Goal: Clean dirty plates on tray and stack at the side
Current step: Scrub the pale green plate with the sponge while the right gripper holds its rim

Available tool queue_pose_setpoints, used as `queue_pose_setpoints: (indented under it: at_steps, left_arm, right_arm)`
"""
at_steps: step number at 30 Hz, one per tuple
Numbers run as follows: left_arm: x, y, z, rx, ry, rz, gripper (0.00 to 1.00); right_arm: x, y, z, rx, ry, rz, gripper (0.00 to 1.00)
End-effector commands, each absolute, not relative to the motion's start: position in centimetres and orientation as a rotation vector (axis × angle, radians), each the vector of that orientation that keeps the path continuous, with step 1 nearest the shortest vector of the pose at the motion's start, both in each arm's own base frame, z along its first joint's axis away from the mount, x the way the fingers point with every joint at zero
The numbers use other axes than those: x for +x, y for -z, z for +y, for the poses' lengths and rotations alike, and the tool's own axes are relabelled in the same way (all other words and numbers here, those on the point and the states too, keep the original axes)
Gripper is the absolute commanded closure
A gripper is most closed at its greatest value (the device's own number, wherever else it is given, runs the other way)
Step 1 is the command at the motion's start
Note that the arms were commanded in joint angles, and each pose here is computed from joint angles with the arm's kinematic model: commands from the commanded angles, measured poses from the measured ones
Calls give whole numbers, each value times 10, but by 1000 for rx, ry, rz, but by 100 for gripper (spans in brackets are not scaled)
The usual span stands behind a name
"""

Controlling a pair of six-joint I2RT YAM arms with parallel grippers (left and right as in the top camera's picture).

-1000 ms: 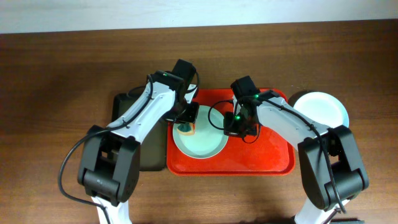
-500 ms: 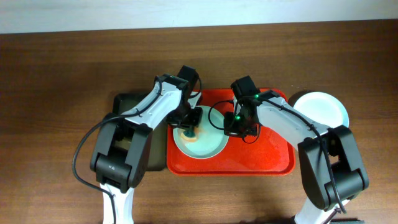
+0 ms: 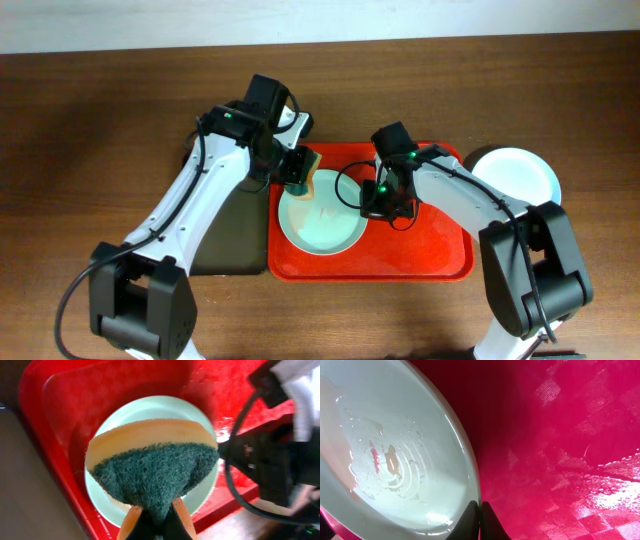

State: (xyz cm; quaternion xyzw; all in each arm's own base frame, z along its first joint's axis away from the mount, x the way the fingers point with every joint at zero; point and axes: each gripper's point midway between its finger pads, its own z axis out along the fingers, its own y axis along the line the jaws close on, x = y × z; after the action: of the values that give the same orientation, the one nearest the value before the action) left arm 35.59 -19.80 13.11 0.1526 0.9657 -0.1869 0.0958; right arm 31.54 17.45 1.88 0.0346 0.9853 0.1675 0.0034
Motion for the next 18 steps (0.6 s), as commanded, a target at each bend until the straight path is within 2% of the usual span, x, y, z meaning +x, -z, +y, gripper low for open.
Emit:
queue_pose_setpoints:
  at_steps: [1, 12, 15, 18]
  left_arm:
    - [354, -106, -187, 392, 405, 2919, 100]
    - [330, 22, -206, 349, 385, 3141, 100]
    - [304, 20, -220, 380, 590, 3226, 100]
    - [288, 2, -248, 499, 933, 3185, 100]
  right_arm:
    - [312, -15, 175, 103, -519, 3100, 96]
    - [311, -15, 175, 103, -519, 3100, 96]
    - [312, -15, 175, 103, -519, 3100, 96]
    - [311, -15, 175, 103, -519, 3100, 96]
